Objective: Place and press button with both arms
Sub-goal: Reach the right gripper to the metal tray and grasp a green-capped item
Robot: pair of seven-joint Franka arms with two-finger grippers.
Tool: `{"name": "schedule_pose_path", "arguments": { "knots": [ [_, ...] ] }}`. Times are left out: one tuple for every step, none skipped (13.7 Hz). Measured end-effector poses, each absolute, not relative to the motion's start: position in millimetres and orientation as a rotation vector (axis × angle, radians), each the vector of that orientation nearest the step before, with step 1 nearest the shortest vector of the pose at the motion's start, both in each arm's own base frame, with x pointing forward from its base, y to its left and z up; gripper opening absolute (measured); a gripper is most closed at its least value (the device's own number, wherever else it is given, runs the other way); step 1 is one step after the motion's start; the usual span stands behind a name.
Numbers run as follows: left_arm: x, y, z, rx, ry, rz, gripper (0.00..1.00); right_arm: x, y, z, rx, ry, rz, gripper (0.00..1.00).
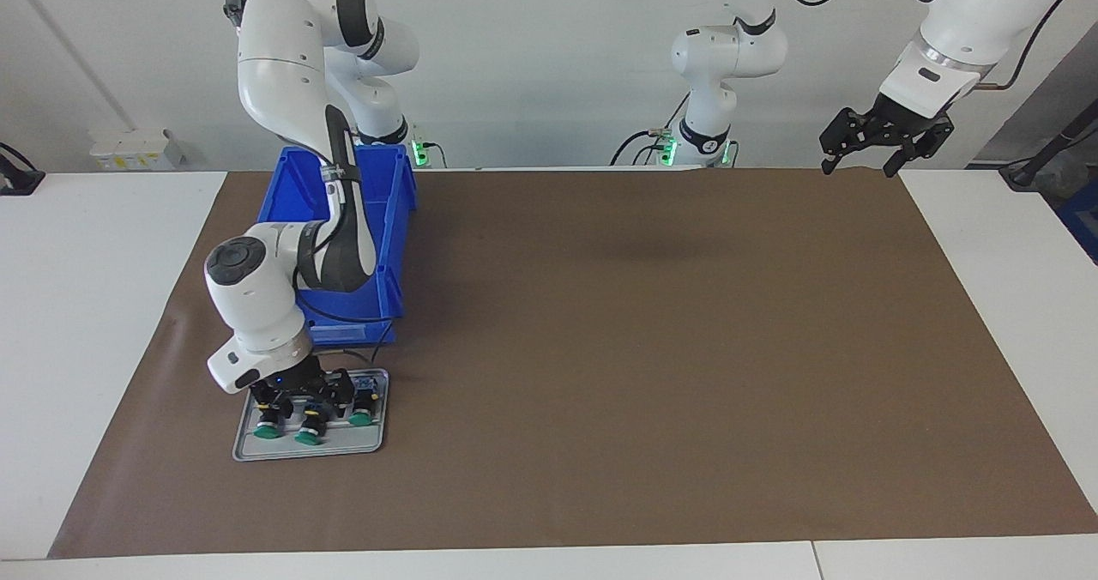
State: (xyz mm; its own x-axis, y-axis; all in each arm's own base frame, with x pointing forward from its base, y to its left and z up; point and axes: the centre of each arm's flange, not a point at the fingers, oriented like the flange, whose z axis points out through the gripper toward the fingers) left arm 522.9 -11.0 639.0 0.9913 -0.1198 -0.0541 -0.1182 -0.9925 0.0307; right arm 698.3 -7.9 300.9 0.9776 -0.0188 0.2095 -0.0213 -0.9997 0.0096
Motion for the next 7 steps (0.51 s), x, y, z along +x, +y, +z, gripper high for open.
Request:
{"name": "schedule_pose_path", "arguments": {
  "knots": [
    [522.9, -11.0, 639.0, 3.107, -0.186, -0.087, 1.00, 698.0, -9.2, 299.0, 3.112, -0.029, 0.325, 0.82],
    [522.9, -11.0, 639.0, 3.107, -0.186, -0.087, 1.00, 697.7, -10.2, 297.0, 3.112, -0.026, 0.321, 0.72],
    [522.9, -11.0, 639.0, 3.107, -0.186, -0.087, 1.00, 697.5, -10.4, 295.0, 3.111, -0.018, 0.321, 0.71],
    [522.9, -11.0, 639.0, 3.107, -0.186, -0.087, 1.00, 697.7, -10.4, 293.8, 3.109, -0.008, 0.323, 0.62],
    [522.9, -11.0, 639.0, 3.107, -0.186, -0.087, 1.00, 697.8, -10.5, 293.3, 3.109, -0.004, 0.323, 0.51],
    [522.9, -11.0, 639.0, 3.107, -0.186, -0.087, 1.00, 698.0, -10.3, 293.6, 3.109, -0.004, 0.325, 0.37],
    [522.9, -11.0, 639.0, 3.107, -0.186, -0.087, 1.00, 698.7, -9.7, 294.8, 3.109, -0.005, 0.329, 0.33]
  ]
}}
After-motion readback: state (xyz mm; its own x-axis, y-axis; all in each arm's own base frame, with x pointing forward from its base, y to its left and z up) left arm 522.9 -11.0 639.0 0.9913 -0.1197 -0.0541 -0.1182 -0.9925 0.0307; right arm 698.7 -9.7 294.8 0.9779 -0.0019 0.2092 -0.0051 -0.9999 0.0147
